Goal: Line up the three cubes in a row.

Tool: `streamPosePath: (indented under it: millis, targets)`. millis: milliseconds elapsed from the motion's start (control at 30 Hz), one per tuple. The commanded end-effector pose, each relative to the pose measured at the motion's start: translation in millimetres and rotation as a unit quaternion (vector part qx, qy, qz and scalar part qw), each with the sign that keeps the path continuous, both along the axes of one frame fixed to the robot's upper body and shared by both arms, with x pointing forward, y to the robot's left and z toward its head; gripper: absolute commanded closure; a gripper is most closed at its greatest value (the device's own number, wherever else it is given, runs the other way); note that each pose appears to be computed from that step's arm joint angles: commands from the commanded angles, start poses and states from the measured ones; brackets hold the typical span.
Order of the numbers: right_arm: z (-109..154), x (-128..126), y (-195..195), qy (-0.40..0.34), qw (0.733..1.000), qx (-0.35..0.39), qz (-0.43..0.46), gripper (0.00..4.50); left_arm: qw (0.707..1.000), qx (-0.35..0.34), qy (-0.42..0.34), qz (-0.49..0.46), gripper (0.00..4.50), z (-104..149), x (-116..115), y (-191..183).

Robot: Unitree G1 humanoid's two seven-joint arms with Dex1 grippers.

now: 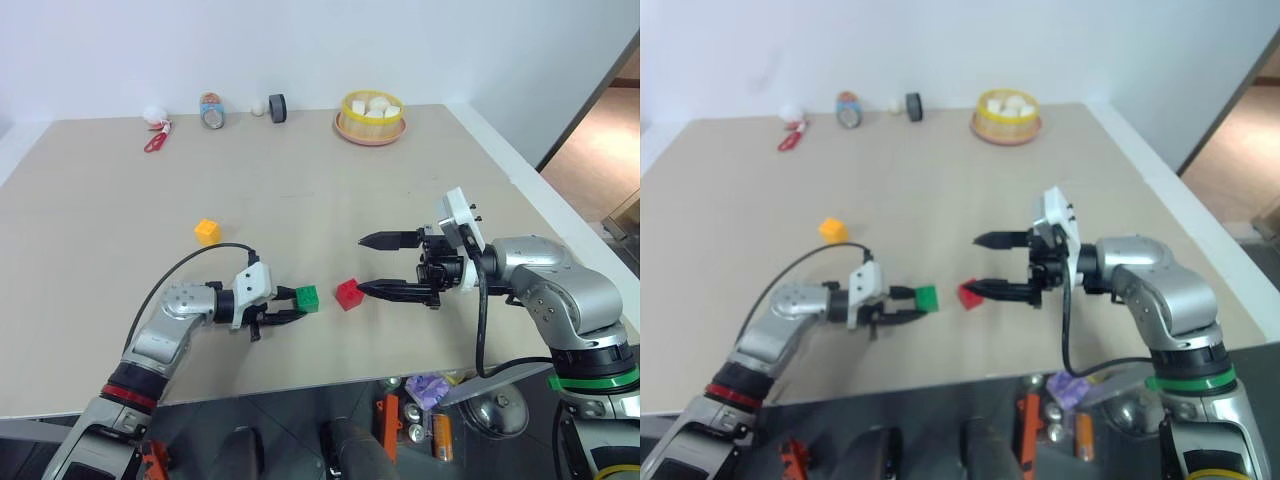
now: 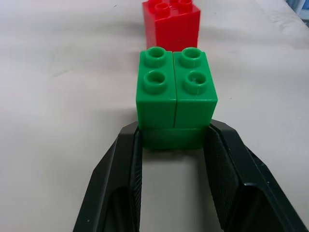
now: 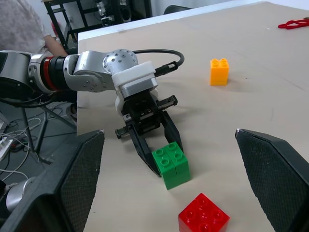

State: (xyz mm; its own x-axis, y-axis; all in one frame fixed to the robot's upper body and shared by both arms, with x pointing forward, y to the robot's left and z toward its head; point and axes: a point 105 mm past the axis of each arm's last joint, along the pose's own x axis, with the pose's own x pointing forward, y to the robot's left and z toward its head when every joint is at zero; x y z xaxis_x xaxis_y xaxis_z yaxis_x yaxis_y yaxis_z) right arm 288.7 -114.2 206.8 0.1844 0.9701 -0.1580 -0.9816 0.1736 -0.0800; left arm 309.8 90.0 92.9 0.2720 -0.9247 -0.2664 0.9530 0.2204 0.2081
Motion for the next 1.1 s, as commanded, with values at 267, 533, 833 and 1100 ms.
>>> streamPosePath:
  millis: [267, 533, 833, 1100]
  targets:
    - [13, 2, 3, -0.029, 1.000, 0.006, 0.008, 0.00, 0.998, -0.028, 0.047, 0.012, 3.25, 6, -1, 16]
    - [14, 2, 3, -0.030, 1.000, 0.006, 0.008, 0.00, 0.998, -0.020, 0.057, -0.033, 3.25, 4, -12, 10]
    - [14, 3, 4, -0.031, 0.999, 0.008, 0.005, 0.00, 1.000, 0.011, 0.013, -0.026, 3.25, -1, 3, 7]
    - [15, 2, 3, -0.031, 0.999, 0.011, 0.000, 0.00, 1.000, 0.015, -0.010, -0.019, 1.31, -2, 10, 4]
